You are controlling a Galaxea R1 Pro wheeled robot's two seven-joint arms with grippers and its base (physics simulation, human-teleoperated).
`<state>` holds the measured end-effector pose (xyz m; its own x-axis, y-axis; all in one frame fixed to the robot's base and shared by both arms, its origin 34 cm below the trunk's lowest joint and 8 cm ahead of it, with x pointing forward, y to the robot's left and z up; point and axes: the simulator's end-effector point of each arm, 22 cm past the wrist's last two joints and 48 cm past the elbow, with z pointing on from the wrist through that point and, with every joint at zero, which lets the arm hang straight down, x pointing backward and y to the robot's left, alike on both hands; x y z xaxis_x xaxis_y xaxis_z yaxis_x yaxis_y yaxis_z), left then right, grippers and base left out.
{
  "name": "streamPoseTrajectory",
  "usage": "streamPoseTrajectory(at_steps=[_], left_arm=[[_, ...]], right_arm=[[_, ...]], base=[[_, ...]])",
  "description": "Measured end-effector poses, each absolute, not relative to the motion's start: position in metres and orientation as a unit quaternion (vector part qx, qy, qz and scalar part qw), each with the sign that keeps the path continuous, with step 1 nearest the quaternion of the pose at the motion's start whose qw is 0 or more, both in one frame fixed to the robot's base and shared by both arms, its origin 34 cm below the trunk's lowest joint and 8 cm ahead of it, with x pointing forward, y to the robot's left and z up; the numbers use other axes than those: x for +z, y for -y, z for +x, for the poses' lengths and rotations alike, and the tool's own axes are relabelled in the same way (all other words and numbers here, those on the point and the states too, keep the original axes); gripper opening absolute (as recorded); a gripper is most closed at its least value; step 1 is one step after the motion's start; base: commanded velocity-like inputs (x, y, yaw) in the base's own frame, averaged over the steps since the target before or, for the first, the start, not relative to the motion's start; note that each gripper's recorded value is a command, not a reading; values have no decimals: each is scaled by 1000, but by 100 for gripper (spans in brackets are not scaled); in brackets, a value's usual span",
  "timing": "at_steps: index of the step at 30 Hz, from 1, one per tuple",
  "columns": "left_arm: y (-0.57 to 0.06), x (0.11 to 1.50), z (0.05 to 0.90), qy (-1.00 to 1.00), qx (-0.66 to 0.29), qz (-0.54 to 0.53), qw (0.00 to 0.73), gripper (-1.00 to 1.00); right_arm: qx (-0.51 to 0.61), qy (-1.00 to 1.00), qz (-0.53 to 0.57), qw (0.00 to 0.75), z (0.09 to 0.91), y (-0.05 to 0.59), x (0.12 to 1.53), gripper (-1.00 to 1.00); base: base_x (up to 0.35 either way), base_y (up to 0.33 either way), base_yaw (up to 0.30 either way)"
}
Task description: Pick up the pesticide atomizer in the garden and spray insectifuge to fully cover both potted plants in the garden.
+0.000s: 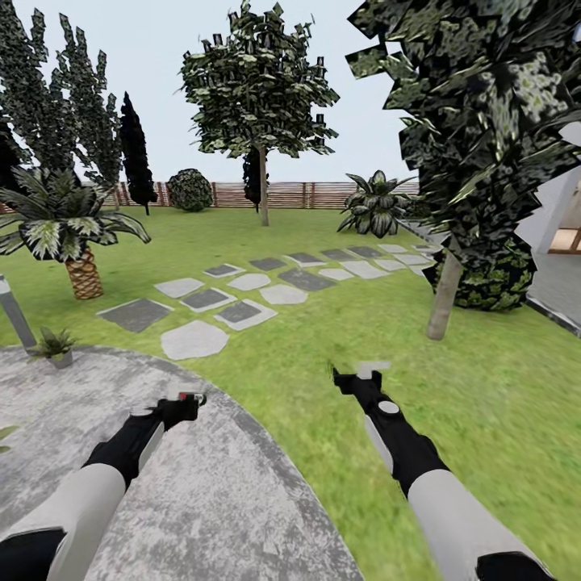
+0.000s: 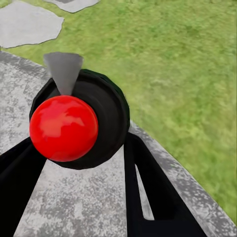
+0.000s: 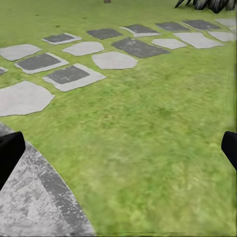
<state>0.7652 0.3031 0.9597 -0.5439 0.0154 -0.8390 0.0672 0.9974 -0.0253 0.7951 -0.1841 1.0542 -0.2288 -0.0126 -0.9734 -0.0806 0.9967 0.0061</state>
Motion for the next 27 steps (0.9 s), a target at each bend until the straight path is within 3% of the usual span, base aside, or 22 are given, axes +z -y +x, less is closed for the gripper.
streamPoseTrajectory(at_steps=[7, 17, 27], left_arm=[[-311, 885, 699, -874, -21, 17, 484, -100], [-346, 805, 593, -876, -8, -53, 480, -100], [-369, 745, 495, -906, 11, -67, 418, -100]], right_arm=[[-67, -828, 13, 556, 738, 270, 922, 100], [-115, -864, 18, 489, 639, 335, 824, 100], [-119, -891, 3, 437, 521, 345, 749, 100]], base=[[340, 0, 0], [340, 0, 0], [324, 0, 0]])
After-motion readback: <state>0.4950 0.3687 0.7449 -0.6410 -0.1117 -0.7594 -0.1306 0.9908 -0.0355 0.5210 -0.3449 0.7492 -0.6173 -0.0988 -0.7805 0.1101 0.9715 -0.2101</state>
